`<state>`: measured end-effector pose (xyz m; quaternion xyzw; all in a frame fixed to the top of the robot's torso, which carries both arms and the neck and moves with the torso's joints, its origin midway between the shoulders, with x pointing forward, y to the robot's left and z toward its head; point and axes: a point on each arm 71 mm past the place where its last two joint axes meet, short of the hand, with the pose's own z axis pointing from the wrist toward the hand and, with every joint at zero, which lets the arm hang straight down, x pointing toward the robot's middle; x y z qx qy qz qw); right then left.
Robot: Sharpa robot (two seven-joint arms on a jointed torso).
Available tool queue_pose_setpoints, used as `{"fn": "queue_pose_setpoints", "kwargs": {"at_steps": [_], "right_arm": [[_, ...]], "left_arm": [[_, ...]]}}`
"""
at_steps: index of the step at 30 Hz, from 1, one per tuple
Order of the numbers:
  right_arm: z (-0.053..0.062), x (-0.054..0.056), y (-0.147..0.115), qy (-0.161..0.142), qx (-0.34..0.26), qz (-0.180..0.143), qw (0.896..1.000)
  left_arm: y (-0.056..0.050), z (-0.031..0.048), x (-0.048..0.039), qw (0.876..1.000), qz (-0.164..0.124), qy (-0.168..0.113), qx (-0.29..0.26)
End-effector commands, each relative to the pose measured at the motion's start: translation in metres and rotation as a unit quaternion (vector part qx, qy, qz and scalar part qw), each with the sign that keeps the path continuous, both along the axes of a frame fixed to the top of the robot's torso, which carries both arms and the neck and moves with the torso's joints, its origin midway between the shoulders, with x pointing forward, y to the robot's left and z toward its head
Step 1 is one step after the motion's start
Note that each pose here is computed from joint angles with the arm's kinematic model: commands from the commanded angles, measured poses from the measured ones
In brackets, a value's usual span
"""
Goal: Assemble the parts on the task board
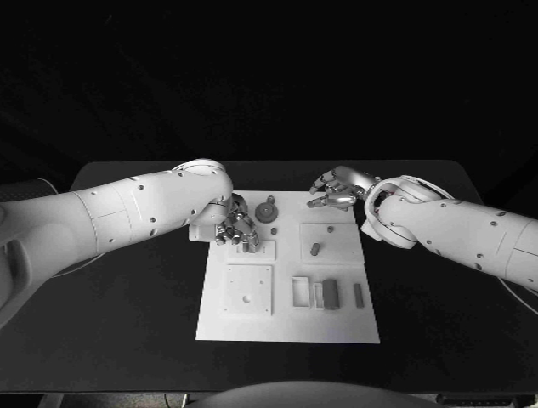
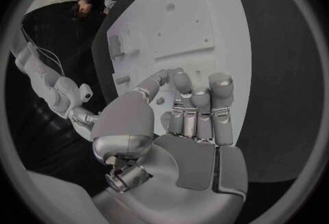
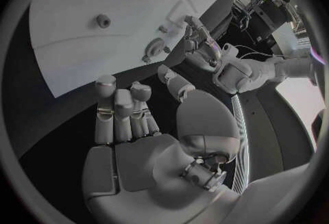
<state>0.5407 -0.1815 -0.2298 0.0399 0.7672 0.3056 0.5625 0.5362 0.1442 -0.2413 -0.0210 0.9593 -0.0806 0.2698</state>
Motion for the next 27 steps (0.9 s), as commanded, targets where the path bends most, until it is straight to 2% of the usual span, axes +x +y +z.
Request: {"fn": "queue_pose_setpoints", "kwargs": {"at_steps": [1,16,27], "right_arm": [[-0.0006,-0.0005,0.0011,0.003,-0.002,0.007,1.0],[-0.0006,-0.0007,0.0007,0.003,-0.002,0.007,1.0],[-0.0006,-0.0007,0.0009,0.003,-0.002,0.007,1.0]], "left_arm": [[-0.0025,-0.0005,-0.0009,1.0,-0.001,0.006,0.002],[-0.0003,-0.0009,0.0,1.0,0.007,0.005,0.003],[0.0025,0.0009,0.0045,1.0,0.025,-0.015,-0.008]]}}
